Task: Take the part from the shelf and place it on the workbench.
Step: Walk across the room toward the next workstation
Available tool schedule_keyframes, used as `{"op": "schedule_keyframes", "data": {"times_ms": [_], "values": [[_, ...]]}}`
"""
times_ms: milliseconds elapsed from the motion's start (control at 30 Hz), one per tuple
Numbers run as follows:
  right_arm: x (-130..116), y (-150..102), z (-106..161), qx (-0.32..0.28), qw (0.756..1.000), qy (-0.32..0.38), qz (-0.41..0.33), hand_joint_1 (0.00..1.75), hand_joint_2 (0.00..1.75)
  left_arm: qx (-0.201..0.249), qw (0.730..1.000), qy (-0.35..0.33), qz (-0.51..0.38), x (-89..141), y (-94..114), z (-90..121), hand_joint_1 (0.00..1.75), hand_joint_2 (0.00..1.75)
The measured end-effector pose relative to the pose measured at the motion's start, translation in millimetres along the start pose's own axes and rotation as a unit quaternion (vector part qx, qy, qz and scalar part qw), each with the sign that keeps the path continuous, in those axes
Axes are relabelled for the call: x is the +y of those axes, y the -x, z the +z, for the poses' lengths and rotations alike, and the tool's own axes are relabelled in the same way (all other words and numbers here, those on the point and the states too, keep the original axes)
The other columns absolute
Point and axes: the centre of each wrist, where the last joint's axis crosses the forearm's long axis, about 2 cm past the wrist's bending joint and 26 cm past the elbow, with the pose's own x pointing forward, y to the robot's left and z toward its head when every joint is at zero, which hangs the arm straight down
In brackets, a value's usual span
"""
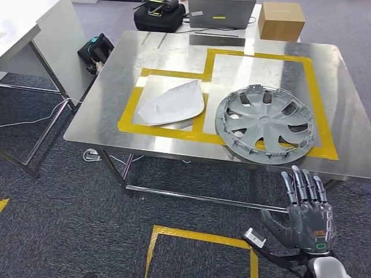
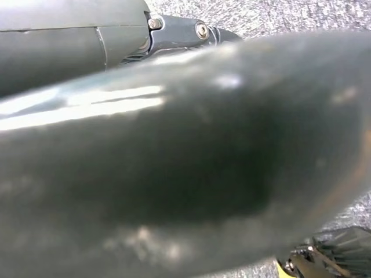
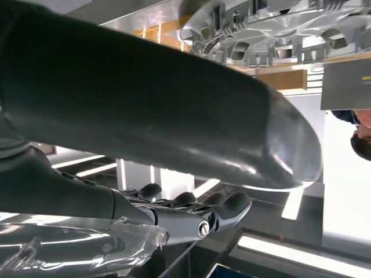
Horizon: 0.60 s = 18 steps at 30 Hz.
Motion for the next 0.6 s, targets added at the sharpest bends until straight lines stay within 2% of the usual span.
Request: {"op": "schedule_keyframes", "data": {"times_ms": [300, 600], "values": [[-4.4, 5.2, 16.3, 0.015, 1.0, -0.012, 0.001, 0.0, 0.0, 0.002, 1.0, 0.003, -0.003, -6.4, 0.6, 1.1, 0.0, 0.0], [-9.1, 10.1, 18.9, 0.026, 1.0, -0.006, 0.004, 0.0, 0.0, 0.003, 1.0, 0.004, -0.002, -8.9, 2.6, 1.7, 0.0, 0.0]]}}
